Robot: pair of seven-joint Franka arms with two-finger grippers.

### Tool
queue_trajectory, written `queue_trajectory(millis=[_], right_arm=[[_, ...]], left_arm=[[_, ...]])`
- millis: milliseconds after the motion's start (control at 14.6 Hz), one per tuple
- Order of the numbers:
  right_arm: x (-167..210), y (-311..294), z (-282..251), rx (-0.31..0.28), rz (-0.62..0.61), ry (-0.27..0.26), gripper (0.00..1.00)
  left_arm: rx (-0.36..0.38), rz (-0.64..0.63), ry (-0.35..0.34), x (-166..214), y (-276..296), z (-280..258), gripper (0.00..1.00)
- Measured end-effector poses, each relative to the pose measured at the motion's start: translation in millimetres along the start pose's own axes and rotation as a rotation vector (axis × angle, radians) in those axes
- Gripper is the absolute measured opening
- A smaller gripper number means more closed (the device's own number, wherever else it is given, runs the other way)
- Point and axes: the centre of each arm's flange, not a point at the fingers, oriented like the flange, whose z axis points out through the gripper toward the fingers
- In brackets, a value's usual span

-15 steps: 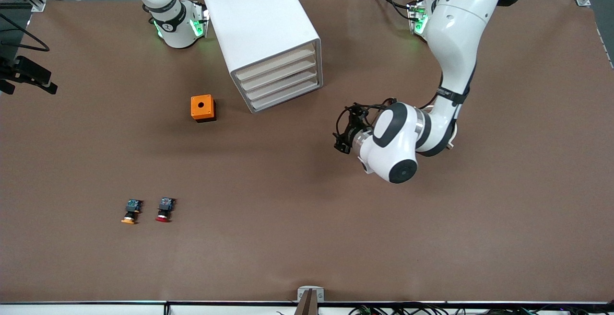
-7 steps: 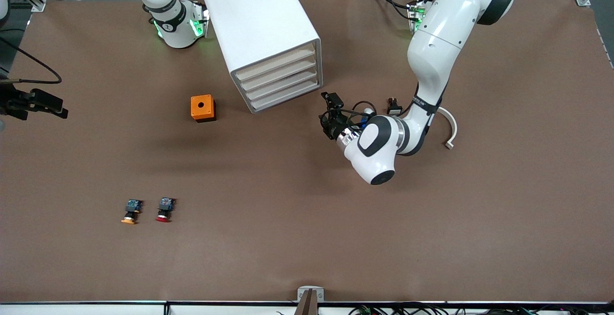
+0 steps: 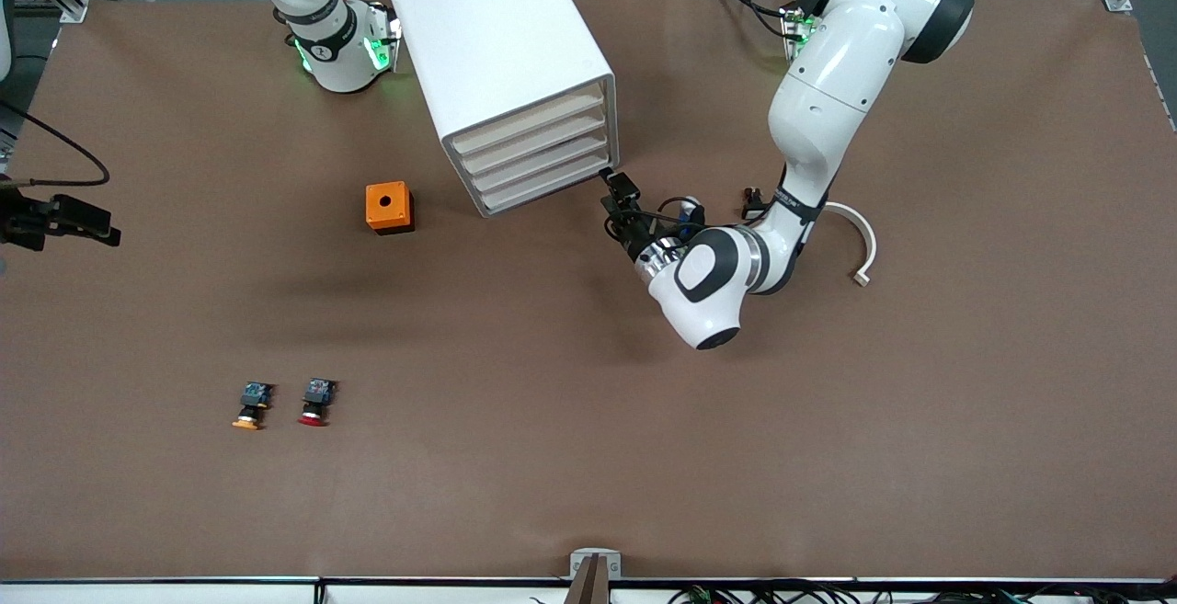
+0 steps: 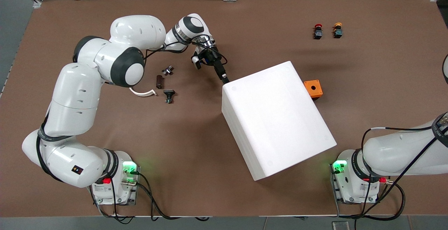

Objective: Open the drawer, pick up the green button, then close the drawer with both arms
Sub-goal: 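Reach the left gripper to the handle of the white cabinet drawer, then pull the drawer open with the left gripper while the right gripper approaches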

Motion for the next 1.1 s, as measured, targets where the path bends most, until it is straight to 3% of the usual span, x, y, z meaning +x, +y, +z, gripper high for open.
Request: queue_trajectory(millis=[344,687,1099], right_arm=[[5.9,4.8,13.9,-0.009,0.047,-0.025,1.0],[10.7,-42.5,11.4,-0.016,0.273,-0.053,1.0],[13.2,-121.7,10.9,-0.045,0.53,-0.073,1.0]], left_arm=[[0.02,0.001,0.052,-9.2,-3.1,34.5,0.62],[0.038,-0.018,0.089,-8.1,5.1,60.9,0.63],[0.053,-0.028,0.135,-9.4,9.4,92.5,0.55]])
